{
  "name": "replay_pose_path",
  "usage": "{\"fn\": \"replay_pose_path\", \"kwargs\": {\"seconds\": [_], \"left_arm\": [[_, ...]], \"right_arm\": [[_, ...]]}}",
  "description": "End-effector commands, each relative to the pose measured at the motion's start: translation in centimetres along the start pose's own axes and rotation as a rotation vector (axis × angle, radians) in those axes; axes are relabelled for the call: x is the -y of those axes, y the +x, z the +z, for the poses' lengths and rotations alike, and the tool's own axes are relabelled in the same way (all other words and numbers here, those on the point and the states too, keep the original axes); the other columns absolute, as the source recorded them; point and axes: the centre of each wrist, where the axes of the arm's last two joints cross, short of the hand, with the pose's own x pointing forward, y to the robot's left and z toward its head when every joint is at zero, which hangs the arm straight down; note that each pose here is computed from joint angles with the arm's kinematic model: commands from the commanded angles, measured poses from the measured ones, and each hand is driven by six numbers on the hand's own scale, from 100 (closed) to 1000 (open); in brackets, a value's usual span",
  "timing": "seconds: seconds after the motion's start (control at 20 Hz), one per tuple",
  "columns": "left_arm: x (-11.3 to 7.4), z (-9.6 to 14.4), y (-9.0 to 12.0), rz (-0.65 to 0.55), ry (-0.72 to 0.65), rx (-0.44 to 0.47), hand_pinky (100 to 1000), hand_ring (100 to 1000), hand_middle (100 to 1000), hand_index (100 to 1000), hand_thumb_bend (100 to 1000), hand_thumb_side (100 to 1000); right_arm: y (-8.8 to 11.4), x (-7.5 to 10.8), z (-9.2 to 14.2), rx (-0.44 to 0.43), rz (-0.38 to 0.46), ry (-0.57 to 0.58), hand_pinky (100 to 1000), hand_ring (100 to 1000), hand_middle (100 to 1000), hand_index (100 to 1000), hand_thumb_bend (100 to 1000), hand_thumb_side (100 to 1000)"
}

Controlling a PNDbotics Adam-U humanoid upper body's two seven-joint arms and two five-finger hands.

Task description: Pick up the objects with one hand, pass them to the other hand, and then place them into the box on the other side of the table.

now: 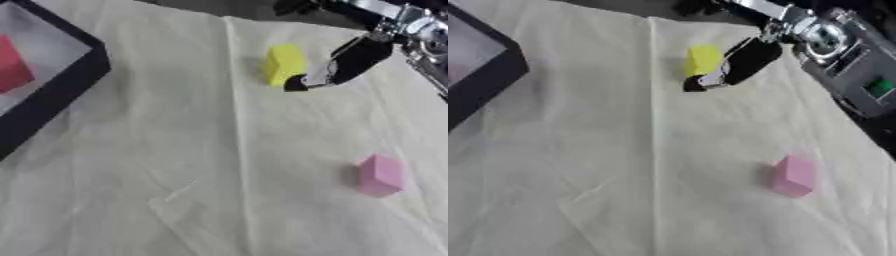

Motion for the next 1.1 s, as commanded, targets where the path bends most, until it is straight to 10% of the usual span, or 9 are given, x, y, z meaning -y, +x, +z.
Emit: {"fn": "replay_pose_path", "kwargs": {"seconds": [0.05,1.1], "left_arm": [[0.1,-0.2,0.7,0.004,-0.004,0.031,854,670,736,696,820,265],[0.8,0.0,0.4,0.013,-0.025,0.034,856,672,737,697,825,264]], "right_arm": [[0.5,1.6,0.7,-0.043,0.094,-0.014,903,883,785,839,673,164],[0.3,3.5,1.7,-0.304,0.29,-0.074,924,906,852,868,545,199]]}}
